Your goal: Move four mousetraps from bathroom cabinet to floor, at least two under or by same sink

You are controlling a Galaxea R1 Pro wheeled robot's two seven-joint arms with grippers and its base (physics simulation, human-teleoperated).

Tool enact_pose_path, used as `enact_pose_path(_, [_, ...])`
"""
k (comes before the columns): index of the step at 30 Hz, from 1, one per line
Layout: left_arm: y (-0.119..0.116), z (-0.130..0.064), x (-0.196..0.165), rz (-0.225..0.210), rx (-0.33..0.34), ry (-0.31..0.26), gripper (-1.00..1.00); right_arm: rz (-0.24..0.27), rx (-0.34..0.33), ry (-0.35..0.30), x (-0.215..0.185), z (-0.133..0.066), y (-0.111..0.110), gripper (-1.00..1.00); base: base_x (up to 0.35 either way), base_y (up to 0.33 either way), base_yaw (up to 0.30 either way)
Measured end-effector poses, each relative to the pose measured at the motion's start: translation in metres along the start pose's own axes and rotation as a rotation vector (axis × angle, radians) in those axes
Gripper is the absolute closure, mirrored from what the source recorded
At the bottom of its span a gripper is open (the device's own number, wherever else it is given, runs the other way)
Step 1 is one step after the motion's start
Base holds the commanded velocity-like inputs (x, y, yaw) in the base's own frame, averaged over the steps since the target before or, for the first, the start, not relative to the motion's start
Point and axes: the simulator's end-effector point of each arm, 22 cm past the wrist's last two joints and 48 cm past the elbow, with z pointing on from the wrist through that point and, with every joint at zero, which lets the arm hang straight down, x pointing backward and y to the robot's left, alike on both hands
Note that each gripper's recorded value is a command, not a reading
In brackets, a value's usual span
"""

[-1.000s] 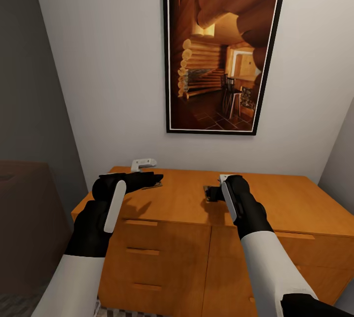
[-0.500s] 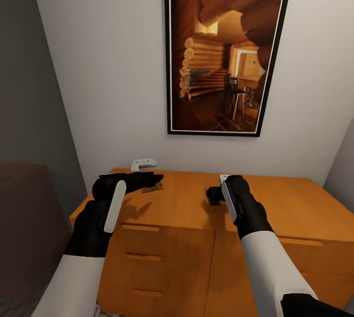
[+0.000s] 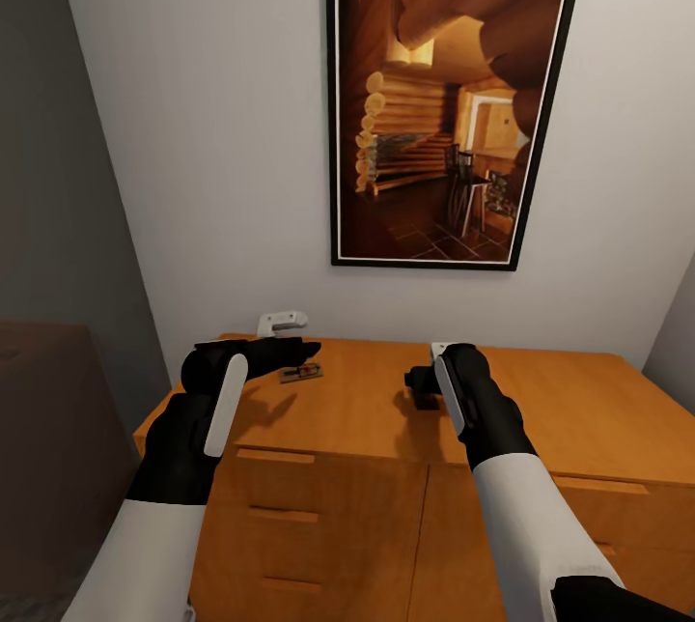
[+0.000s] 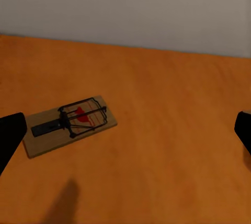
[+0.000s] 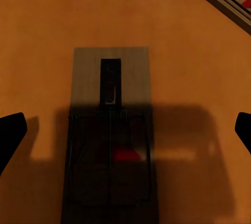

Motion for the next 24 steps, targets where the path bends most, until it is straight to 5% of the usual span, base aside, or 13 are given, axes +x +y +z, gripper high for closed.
enact_pose_path(24, [0.0004,0.0002,0.0,0.0,-0.001,0.0,-1.0,-0.002,0.003,0.001,0.0005,0.0006,-0.0007,-1.0,-0.034,0.001,0.0])
